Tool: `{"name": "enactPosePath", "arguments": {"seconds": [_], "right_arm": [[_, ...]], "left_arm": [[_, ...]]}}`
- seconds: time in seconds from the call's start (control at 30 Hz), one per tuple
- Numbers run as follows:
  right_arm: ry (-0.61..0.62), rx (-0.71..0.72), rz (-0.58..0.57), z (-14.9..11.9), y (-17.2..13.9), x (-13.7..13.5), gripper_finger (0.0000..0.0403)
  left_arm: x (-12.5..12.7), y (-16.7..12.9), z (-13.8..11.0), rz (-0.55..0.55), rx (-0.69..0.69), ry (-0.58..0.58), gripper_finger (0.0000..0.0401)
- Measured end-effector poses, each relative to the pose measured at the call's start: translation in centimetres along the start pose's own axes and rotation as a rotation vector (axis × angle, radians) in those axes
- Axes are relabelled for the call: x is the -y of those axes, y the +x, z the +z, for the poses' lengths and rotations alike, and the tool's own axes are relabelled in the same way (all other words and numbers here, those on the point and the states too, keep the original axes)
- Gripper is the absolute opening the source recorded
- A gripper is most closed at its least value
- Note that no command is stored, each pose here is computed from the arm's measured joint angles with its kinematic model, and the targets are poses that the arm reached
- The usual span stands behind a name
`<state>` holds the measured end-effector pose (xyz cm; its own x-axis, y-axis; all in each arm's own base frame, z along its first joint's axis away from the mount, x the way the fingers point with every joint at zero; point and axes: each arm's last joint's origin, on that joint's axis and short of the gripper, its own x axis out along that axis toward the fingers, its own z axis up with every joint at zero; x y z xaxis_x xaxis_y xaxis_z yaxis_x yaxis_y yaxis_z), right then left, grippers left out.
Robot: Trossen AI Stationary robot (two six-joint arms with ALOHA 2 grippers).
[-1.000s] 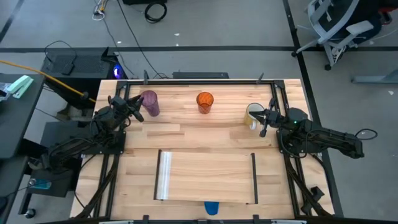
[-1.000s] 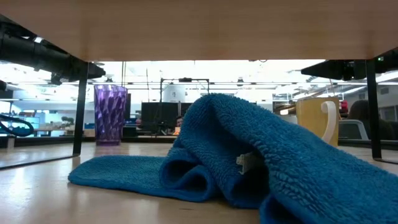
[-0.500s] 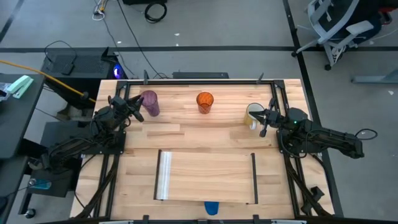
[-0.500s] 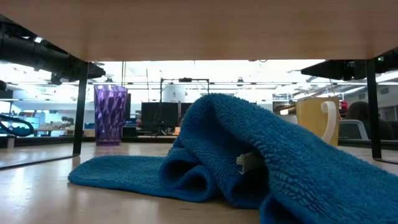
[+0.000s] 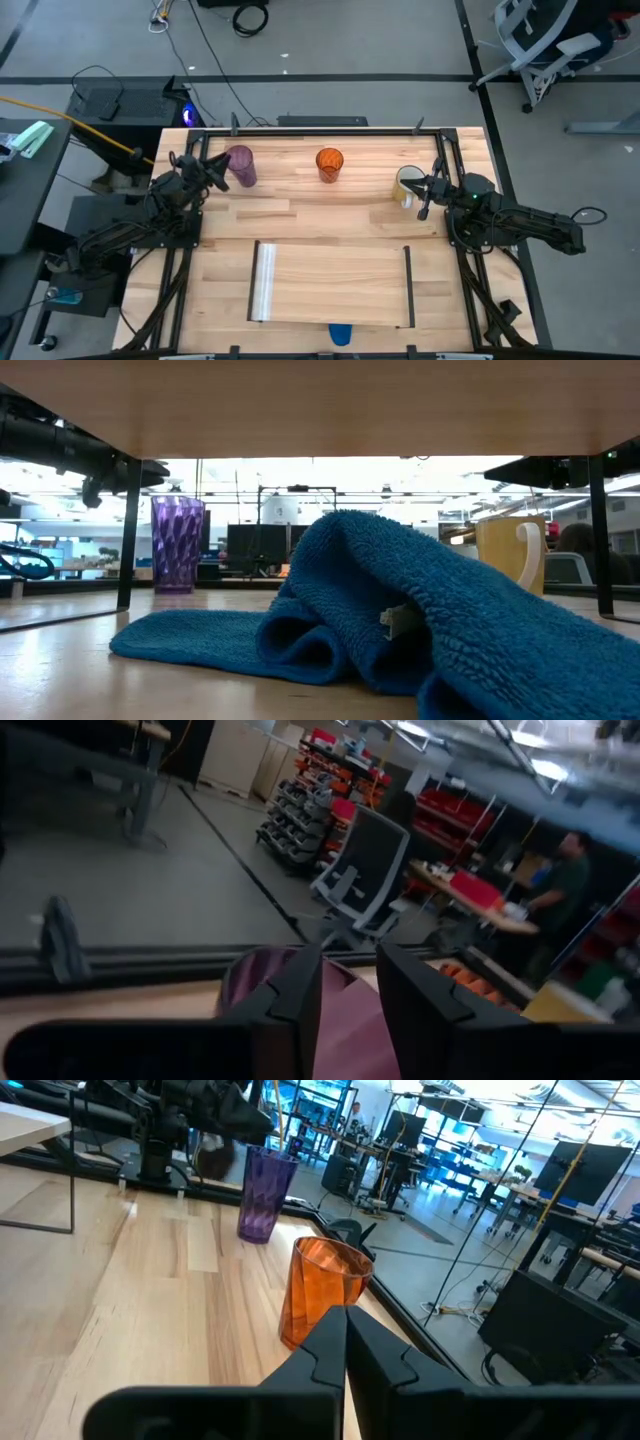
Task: Stack small to large cups/mugs on shelf
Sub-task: Move the orange cup to the middle right of the table
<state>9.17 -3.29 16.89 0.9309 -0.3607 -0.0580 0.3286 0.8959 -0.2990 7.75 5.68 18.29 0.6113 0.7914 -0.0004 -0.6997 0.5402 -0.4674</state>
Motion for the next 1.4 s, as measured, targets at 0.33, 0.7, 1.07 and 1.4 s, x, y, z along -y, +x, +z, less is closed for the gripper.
{"name": "enactPosePath", "arguments": {"seconds": [0.33,0.7,1.07,1.4], "right_arm": [[0.156,0.184,-0.043,1.7,-0.2,0.5,0.0014],[0.407,0.473,-0.049,7.9,-2.7,2.6,0.0014],[0.463,0.697,-0.049,14.3,-7.0,4.7,0.0014],[0.521,0.745,-0.031,18.0,-8.0,5.9,0.0014]], "left_arm": [[0.0,0.0,0.1,-0.004,0.005,-0.298,0.0107],[1.6,-0.7,3.3,-0.254,0.277,-0.353,0.0092],[1.9,-1.2,4.3,-0.319,0.375,-0.394,0.0074],[2.1,-1.3,4.5,-0.374,0.367,-0.416,0.0071]]}}
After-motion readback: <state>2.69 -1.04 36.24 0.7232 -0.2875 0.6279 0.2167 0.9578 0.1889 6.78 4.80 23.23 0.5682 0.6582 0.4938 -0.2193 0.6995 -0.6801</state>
